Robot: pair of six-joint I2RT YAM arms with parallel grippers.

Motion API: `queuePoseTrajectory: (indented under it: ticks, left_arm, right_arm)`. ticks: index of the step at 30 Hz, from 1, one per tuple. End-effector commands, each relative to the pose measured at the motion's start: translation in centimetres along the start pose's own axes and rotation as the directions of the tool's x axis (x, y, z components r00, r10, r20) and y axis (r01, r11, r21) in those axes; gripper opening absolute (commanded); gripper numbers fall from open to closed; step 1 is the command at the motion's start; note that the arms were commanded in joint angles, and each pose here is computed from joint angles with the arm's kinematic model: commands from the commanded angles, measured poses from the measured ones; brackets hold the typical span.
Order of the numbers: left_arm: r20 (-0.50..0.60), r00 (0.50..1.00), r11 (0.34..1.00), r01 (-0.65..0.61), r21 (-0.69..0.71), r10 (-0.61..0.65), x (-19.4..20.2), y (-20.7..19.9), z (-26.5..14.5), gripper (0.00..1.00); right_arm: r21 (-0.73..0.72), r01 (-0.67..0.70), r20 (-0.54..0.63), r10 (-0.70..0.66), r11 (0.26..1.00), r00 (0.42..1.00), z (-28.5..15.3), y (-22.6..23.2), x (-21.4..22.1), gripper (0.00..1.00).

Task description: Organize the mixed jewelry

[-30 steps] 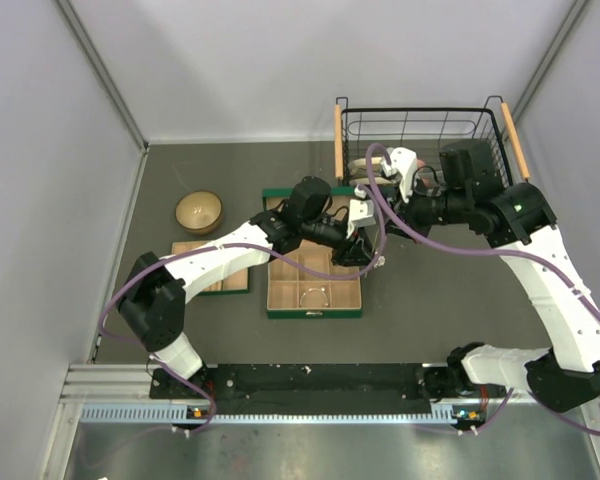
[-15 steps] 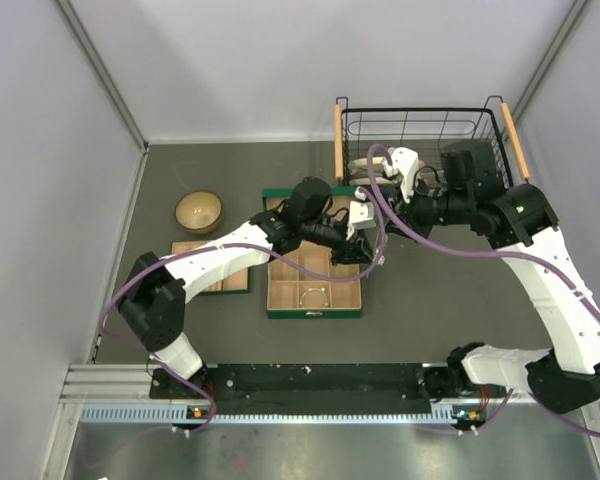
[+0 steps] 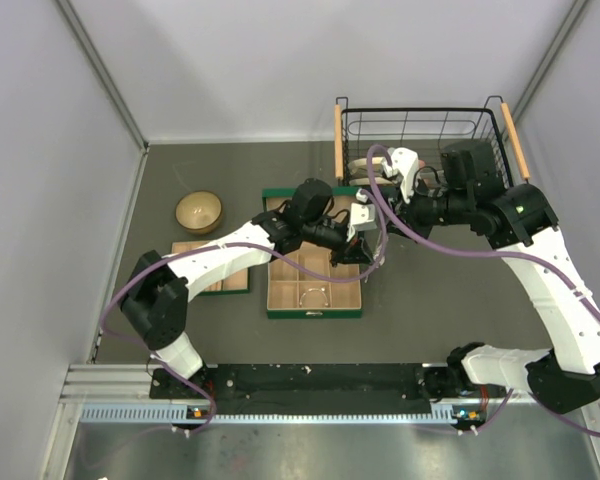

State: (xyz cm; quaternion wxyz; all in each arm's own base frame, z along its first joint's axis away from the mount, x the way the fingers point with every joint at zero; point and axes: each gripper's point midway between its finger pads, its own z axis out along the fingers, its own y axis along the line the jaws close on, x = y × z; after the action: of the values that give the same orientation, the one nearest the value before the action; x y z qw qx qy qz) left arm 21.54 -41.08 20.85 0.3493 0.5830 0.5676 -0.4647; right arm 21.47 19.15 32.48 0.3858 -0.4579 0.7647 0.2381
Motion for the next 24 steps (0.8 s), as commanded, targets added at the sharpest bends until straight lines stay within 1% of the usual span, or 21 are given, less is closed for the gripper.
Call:
queuePoseTrajectory:
  ticks: [1,10,17,24]
  left_arm:
    - [0.025,0.999,0.999,-0.038,0.003,0.038,-1.5,0.3,0.2,0.00]
    - [0.034,0.999,0.999,-0.027,-0.026,0.028,-2.0,0.6,-0.2,0.00]
    - [0.071,0.997,0.996,-0.032,-0.078,0.038,-4.2,1.2,-2.1,0.00]
    - [0.084,0.996,0.992,-0.026,-0.126,0.037,-5.3,1.5,-4.0,0.00]
  right_arm:
    - [0.021,0.054,0.053,-0.055,0.998,0.997,-1.0,0.2,-1.3,0.00]
    - [0.029,0.057,0.040,-0.058,0.998,0.998,-0.9,0.0,-0.8,0.00]
    - [0.019,0.058,0.021,-0.059,0.998,0.998,-0.6,0.3,0.3,0.00]
    - [-0.013,0.045,-0.003,-0.045,0.999,0.999,0.5,0.4,1.3,0.00]
